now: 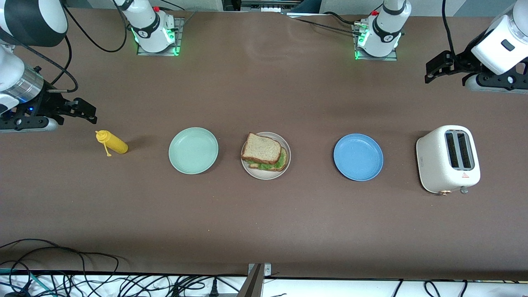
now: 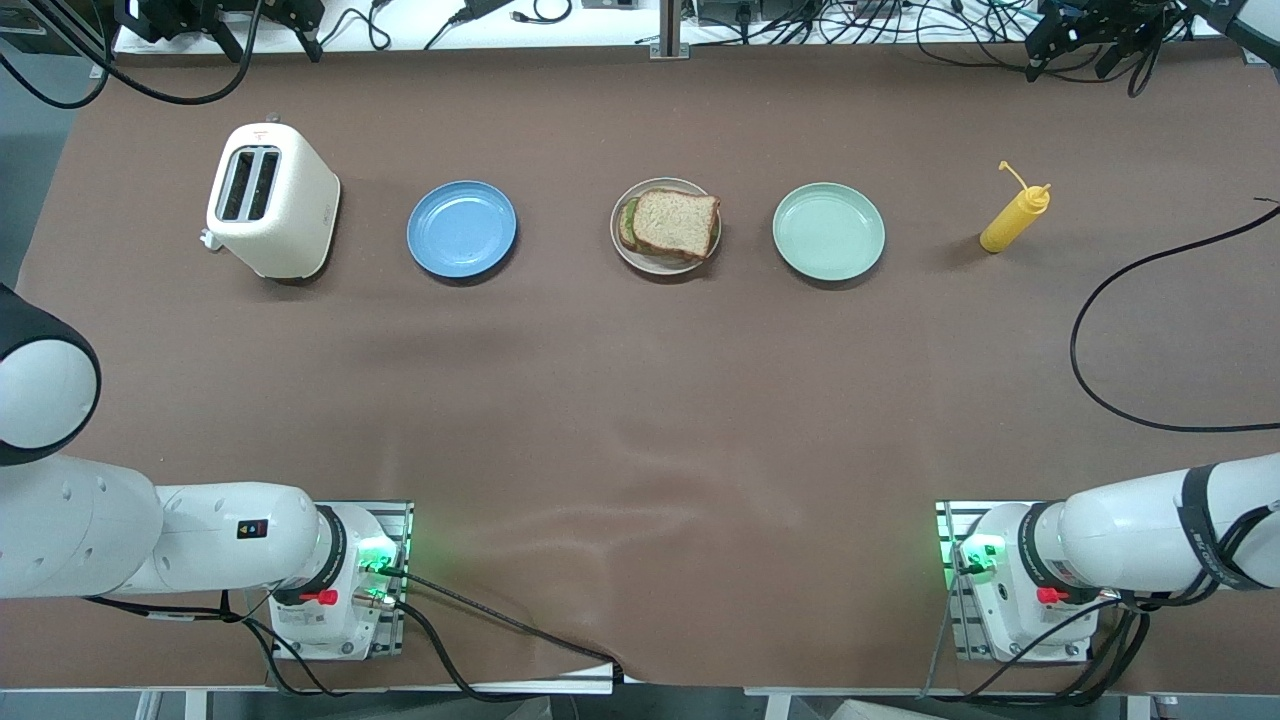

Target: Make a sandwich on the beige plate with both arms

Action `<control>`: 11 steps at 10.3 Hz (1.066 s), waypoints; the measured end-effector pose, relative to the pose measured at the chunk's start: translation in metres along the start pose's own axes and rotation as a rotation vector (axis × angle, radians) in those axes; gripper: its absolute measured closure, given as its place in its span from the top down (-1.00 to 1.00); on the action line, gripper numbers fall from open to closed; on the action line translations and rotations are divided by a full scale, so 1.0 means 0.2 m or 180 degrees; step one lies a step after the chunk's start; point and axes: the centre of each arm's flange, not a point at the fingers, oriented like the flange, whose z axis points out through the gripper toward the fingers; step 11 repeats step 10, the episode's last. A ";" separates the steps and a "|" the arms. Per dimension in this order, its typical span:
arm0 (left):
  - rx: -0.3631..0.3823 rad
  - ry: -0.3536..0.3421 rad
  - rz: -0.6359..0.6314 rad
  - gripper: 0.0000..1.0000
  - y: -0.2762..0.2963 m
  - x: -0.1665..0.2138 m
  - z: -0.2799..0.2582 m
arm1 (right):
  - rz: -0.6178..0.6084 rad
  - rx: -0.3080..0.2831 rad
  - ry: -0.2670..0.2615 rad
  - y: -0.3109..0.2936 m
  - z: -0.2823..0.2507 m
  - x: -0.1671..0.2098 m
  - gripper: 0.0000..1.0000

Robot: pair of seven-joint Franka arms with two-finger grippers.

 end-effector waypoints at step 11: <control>0.0001 -0.0204 0.0356 1.00 -0.09 -0.12 -0.05 | 0.0001 0.0000 -0.0016 0.00 0.01 0.00 1.00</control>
